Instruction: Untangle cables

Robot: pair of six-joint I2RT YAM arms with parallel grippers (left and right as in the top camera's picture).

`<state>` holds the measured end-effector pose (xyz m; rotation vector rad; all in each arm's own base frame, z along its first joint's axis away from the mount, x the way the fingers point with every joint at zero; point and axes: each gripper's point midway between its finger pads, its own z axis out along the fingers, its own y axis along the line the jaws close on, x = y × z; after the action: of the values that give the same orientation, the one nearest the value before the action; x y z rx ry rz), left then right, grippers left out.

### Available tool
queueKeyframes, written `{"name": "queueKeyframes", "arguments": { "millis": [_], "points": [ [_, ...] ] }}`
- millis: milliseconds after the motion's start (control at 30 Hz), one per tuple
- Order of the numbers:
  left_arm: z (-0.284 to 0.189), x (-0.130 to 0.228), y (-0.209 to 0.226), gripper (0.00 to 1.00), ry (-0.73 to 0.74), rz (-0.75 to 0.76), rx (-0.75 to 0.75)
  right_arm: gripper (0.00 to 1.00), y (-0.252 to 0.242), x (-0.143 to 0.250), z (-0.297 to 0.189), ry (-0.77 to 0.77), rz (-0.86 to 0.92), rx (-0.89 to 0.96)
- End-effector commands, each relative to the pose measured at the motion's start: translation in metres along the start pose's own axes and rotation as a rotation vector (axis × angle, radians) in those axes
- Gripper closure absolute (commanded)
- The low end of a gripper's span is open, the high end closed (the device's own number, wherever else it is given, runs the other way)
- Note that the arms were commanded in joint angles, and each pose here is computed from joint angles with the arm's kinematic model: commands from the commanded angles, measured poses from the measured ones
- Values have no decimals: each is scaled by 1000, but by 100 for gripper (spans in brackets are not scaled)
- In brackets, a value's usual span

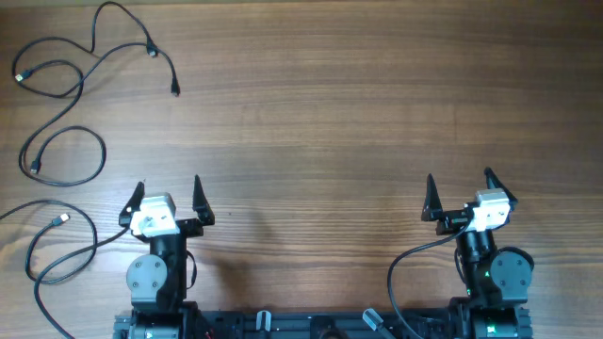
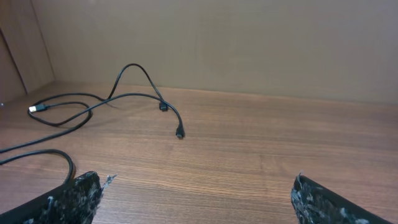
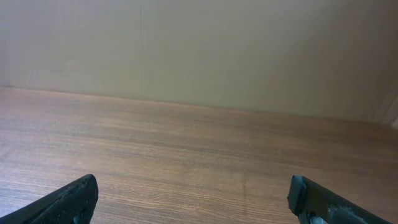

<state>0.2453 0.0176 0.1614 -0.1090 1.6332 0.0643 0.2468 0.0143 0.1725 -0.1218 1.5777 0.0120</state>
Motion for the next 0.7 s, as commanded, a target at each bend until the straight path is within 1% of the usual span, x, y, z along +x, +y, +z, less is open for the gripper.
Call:
{"name": "queueKeyframes", "arguments": {
  "millis": [0, 167, 267, 667],
  "points": [
    [0, 3, -4, 0, 1, 33, 19, 0, -3, -3, -1, -11, -9, 18],
    [0, 3, -4, 0, 1, 31, 23, 0, -3, -3, -1, -11, -9, 18],
    [0, 3, -5, 0, 2, 2, 25, 0, -3, -3, -1, -11, -9, 18],
    [0, 2, -4, 0, -3, 2, 23, 0, -3, -3, -1, -11, -9, 18]
  ]
}}
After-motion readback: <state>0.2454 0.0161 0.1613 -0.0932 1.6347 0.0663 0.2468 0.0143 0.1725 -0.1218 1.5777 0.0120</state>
